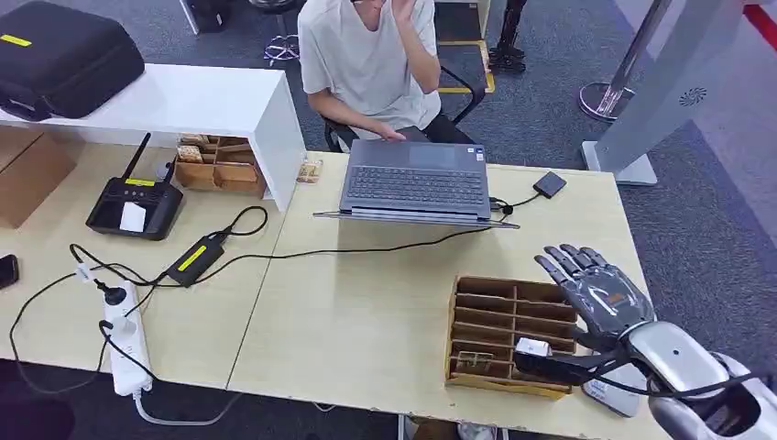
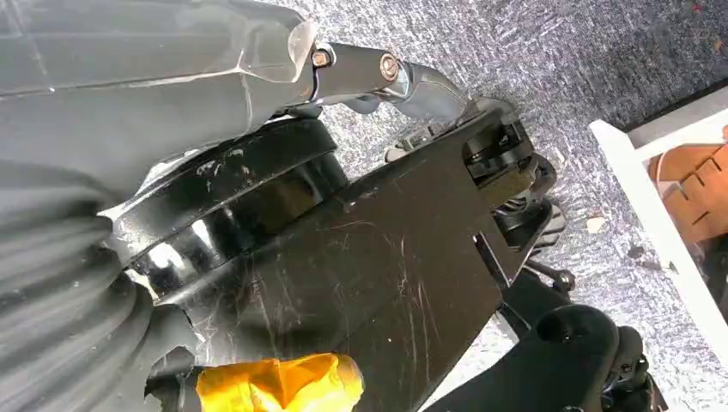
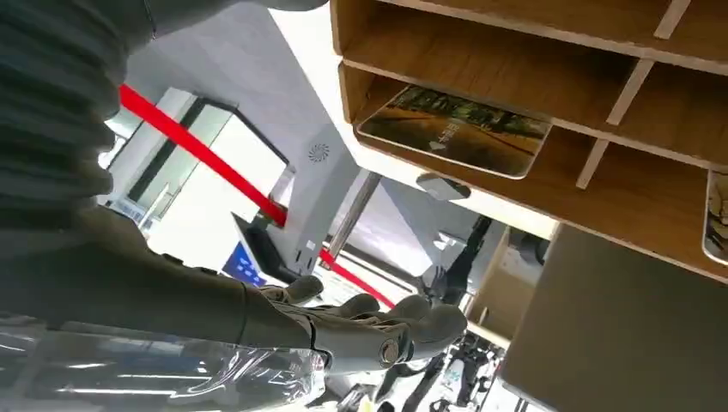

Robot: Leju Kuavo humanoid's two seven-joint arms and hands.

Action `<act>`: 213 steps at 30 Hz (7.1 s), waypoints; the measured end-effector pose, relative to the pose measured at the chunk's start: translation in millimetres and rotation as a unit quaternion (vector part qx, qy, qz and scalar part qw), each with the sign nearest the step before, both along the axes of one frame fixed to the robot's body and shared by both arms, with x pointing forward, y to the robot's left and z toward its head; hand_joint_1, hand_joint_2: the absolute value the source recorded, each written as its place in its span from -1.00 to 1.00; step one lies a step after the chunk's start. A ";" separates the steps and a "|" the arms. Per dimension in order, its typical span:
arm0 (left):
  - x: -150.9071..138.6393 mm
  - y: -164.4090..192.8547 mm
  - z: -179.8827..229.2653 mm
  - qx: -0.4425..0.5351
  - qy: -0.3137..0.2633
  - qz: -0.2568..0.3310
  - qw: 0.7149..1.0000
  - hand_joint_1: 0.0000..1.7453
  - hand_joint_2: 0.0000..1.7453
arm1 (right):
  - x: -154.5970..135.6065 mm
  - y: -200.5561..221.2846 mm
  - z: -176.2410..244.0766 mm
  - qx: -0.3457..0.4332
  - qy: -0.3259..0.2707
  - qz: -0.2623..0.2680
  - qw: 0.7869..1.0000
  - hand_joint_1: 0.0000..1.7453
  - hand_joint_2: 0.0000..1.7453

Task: Pass the card to the sensor for recognition and then transmit it.

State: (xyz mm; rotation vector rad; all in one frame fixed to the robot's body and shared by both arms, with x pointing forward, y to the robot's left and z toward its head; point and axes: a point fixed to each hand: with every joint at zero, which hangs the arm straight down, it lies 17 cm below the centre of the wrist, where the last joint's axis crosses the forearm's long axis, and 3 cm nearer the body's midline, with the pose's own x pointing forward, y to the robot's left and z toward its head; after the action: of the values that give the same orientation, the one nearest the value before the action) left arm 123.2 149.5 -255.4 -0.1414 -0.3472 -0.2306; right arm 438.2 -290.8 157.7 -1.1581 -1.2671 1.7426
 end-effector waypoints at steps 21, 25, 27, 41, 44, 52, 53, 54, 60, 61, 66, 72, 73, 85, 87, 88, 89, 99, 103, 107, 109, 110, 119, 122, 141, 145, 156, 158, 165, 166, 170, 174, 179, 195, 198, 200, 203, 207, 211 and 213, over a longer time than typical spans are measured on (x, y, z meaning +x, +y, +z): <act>0.2 0.0 0.1 0.000 0.000 0.002 1.000 -1.00 1.00 | -1.6 7.1 -3.5 -0.004 0.003 0.017 1.000 1.00 1.00; 0.2 -0.2 0.1 -0.001 0.000 0.002 1.000 -1.00 1.00 | -0.9 8.4 -1.0 0.002 0.001 0.019 1.000 1.00 1.00; 0.3 0.0 0.1 -0.001 0.000 0.002 1.000 -1.00 1.00 | -0.3 8.6 0.2 0.002 -0.001 0.019 1.000 1.00 1.00; 0.4 0.2 0.1 -0.001 0.001 0.006 1.000 -1.00 1.00 | -1.7 12.6 0.4 0.013 0.004 0.028 1.000 1.00 1.00; 0.5 0.2 0.1 -0.001 0.001 0.006 1.000 -1.00 1.00 | -1.6 13.0 0.8 0.015 0.005 0.029 0.999 1.00 1.00; 0.8 0.8 0.3 -0.001 -0.007 0.007 1.000 -1.00 1.00 | -1.3 15.6 5.4 0.022 -0.004 0.034 0.999 1.00 1.00; 0.8 1.0 0.3 -0.001 -0.006 0.007 1.000 -1.00 1.00 | -1.2 18.1 9.8 0.023 -0.017 0.041 0.999 1.00 1.00; 0.6 1.3 0.1 0.000 -0.006 0.007 1.000 -1.00 1.00 | -1.4 21.0 14.3 0.026 -0.029 0.047 0.998 1.00 1.00; 0.1 1.6 -0.3 0.001 -0.001 0.007 1.000 -1.00 1.00 | -5.7 33.5 25.0 0.037 -0.060 0.063 0.996 1.00 1.00; 0.0 1.6 -0.3 0.001 -0.001 0.007 1.000 -1.00 1.00 | -6.6 34.7 25.5 0.038 -0.061 0.064 0.995 1.00 1.00; 0.0 1.8 -0.4 0.001 0.001 0.007 1.000 -1.00 1.00 | -10.7 37.3 28.7 0.044 -0.067 0.067 0.995 1.00 1.00; 0.1 1.8 -0.5 0.001 0.001 0.008 1.000 -1.00 1.00 | -15.6 39.7 36.1 0.050 -0.085 0.071 0.993 1.00 1.00; 0.1 1.8 -0.4 0.001 0.001 0.008 1.000 -1.00 1.00 | -16.0 39.9 36.7 0.051 -0.086 0.071 0.992 1.00 1.00; 0.1 1.8 -0.4 0.001 0.001 0.008 1.000 -1.00 1.00 | -19.4 42.6 40.0 0.059 -0.095 0.073 0.991 1.00 1.00; 0.1 1.8 -0.5 0.001 0.002 0.008 1.000 -1.00 1.00 | -20.9 45.3 45.2 0.064 -0.109 0.079 0.989 1.00 1.00; 0.1 1.8 -0.4 0.001 0.002 0.007 1.000 -1.00 1.00 | -22.1 47.9 51.2 0.069 -0.123 0.084 0.986 1.00 1.00; 0.0 1.7 -0.5 0.001 0.002 0.007 1.000 -1.00 1.00 | -23.5 50.7 56.8 0.074 -0.138 0.089 0.984 1.00 1.00; -1.3 0.4 -0.6 0.004 0.002 -0.009 1.000 -1.00 1.00 | -37.8 77.6 102.3 0.139 -0.251 0.113 0.951 1.00 1.00; -1.4 0.1 -0.6 0.005 0.002 -0.010 1.000 -1.00 1.00 | -37.3 79.4 105.2 0.150 -0.255 0.108 0.949 1.00 1.00; -1.5 0.4 -0.7 0.005 0.002 -0.012 1.000 -1.00 1.00 | -38.7 79.9 112.3 0.160 -0.269 0.108 0.944 1.00 1.00; -2.1 -0.2 -0.7 0.006 0.002 -0.018 1.000 -1.00 1.00 | -43.5 82.6 124.3 0.172 -0.297 0.114 0.932 1.00 1.00; -2.4 -0.2 -0.8 0.007 0.002 -0.021 1.000 -1.00 1.00 | -46.8 84.5 132.7 0.181 -0.316 0.118 0.924 1.00 1.00; -6.0 -2.4 -1.2 0.013 0.000 -0.059 0.998 -1.00 1.00 | -23.1 90.1 175.9 0.198 -0.384 0.109 0.895 1.00 1.00; -7.7 -4.0 -1.2 0.016 0.000 -0.079 0.997 -1.00 1.00 | -4.4 93.9 186.9 0.183 -0.412 0.102 0.887 1.00 1.00; -5.8 -11.6 0.6 0.024 -0.005 -0.136 0.990 -1.00 1.00 | 110.0 81.2 190.8 0.098 -0.437 0.037 0.893 1.00 1.00; -5.9 -11.6 0.6 0.024 -0.005 -0.136 0.990 -1.00 1.00 | 114.1 81.1 188.2 0.096 -0.433 0.035 0.896 1.00 1.00; -6.4 -12.4 0.7 0.024 -0.007 -0.144 0.989 -1.00 1.00 | 128.7 72.0 174.4 0.093 -0.414 0.008 0.906 -1.00 1.00; -7.0 -13.2 0.9 0.023 -0.007 -0.151 0.988 -1.00 1.00 | 129.4 73.6 171.2 0.092 -0.410 0.009 0.907 -1.00 1.00; -6.9 -14.5 1.4 0.021 -0.001 -0.155 0.988 -1.00 1.00 | 131.2 75.0 165.1 0.092 -0.403 0.009 0.910 -1.00 1.00; -6.9 -14.5 1.4 0.021 -0.001 -0.155 0.988 -1.00 1.00 | 131.4 74.6 164.4 0.092 -0.402 0.008 0.911 -1.00 1.00; -6.8 -14.2 1.3 0.021 -0.002 -0.154 0.988 -1.00 1.00 | 131.4 73.0 163.3 0.092 -0.402 0.005 0.911 -1.00 1.00; -6.6 -14.0 1.3 0.022 -0.002 -0.153 0.988 -1.00 1.00 | 132.8 58.8 157.6 0.083 -0.399 -0.007 0.913 -1.00 1.00; -6.5 -14.0 1.3 0.022 -0.001 -0.152 0.988 -1.00 1.00 | 132.7 44.4 150.2 0.071 -0.395 -0.014 0.916 -1.00 1.00; -4.6 -11.4 1.2 0.018 -0.004 -0.132 0.991 -1.00 1.00 | 127.0 -154.4 114.1 -0.067 -0.356 -0.144 0.921 -1.00 1.00; -4.6 -10.0 0.9 0.017 -0.003 -0.125 0.992 -1.00 1.00 | 113.3 -220.6 105.7 -0.106 -0.336 -0.198 0.915 -1.00 1.00; -5.5 -9.9 0.7 0.016 -0.002 -0.123 0.992 -1.00 1.00 | 101.8 -258.7 99.6 -0.126 -0.323 -0.232 0.909 -1.00 1.00; -5.5 -9.3 0.5 0.017 0.000 -0.119 0.993 -1.00 1.00 | 84.1 -310.7 86.1 -0.157 -0.290 -0.293 0.897 -1.00 1.00; -7.3 -8.0 -0.3 0.019 0.003 -0.116 0.993 -1.00 1.00 | 52.6 -371.1 66.6 -0.199 -0.243 -0.360 0.879 -1.00 1.00; -8.1 -7.3 -0.8 0.021 0.006 -0.112 0.993 -1.00 1.00 | 2.6 -437.0 39.1 -0.247 -0.169 -0.432 0.851 -1.00 1.00; -8.1 -6.9 -0.9 0.021 0.007 -0.111 0.994 -1.00 1.00 | -12.6 -452.7 33.3 -0.256 -0.153 -0.447 0.843 -1.00 1.00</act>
State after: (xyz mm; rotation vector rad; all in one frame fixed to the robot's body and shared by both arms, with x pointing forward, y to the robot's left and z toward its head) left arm 115.0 142.6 -256.3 -0.1399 -0.3120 -0.4562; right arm 425.6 -743.5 191.0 -1.9822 -0.2352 1.1868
